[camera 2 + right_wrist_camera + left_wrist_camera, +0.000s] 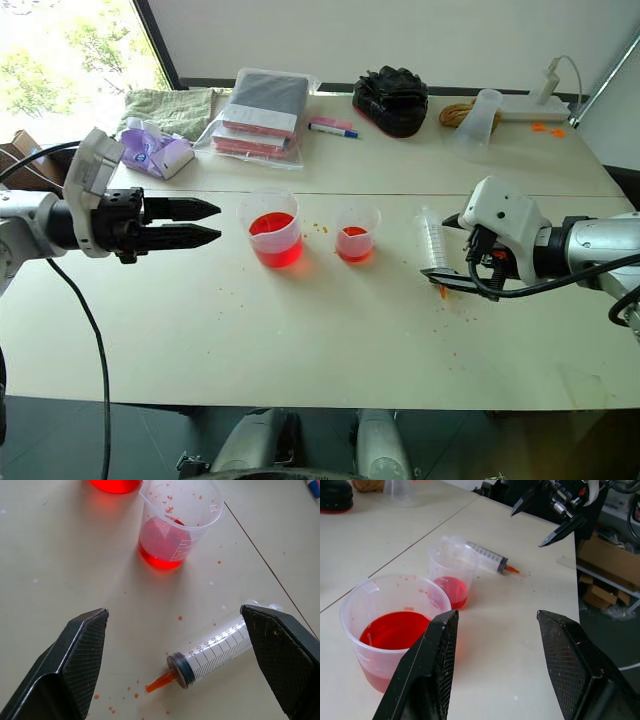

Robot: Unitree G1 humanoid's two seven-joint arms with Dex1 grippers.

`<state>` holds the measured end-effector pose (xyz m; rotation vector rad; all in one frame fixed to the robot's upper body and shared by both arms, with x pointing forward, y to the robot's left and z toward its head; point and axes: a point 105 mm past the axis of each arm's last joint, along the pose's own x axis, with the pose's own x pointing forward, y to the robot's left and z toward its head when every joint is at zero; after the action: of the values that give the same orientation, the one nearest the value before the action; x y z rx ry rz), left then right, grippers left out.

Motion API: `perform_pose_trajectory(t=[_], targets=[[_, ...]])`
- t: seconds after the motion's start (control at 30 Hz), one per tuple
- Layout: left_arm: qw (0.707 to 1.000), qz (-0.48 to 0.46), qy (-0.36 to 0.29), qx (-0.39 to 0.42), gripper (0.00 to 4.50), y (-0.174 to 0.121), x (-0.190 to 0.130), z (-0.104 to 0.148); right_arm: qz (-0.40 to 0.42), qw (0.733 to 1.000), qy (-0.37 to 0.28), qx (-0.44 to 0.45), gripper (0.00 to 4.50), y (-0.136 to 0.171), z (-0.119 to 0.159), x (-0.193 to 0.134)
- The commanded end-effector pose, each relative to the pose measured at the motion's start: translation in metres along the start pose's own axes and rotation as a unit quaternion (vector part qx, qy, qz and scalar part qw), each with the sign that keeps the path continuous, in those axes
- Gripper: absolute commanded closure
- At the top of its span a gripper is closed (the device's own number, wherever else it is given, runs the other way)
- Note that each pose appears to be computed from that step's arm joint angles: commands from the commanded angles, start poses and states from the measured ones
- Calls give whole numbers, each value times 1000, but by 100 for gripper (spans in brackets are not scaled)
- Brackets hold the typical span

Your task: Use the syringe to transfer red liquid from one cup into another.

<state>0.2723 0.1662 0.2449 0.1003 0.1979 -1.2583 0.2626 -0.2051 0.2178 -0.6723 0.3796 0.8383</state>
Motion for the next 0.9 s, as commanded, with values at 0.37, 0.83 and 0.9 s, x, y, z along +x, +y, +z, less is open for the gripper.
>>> perform_pose_trajectory(t=[0.37,0.83,0.9], targets=[[999,20,-8,33,189,5,-5,6,-22,999,6,-26,8,-4,3,-8],[999,35,-5,34,189,5,-12,6,-16,1000,-3,-26,8,0,9,2],[999,37,-7,33,189,5,-13,8,-17,1000,0,-25,8,-1,9,3]])
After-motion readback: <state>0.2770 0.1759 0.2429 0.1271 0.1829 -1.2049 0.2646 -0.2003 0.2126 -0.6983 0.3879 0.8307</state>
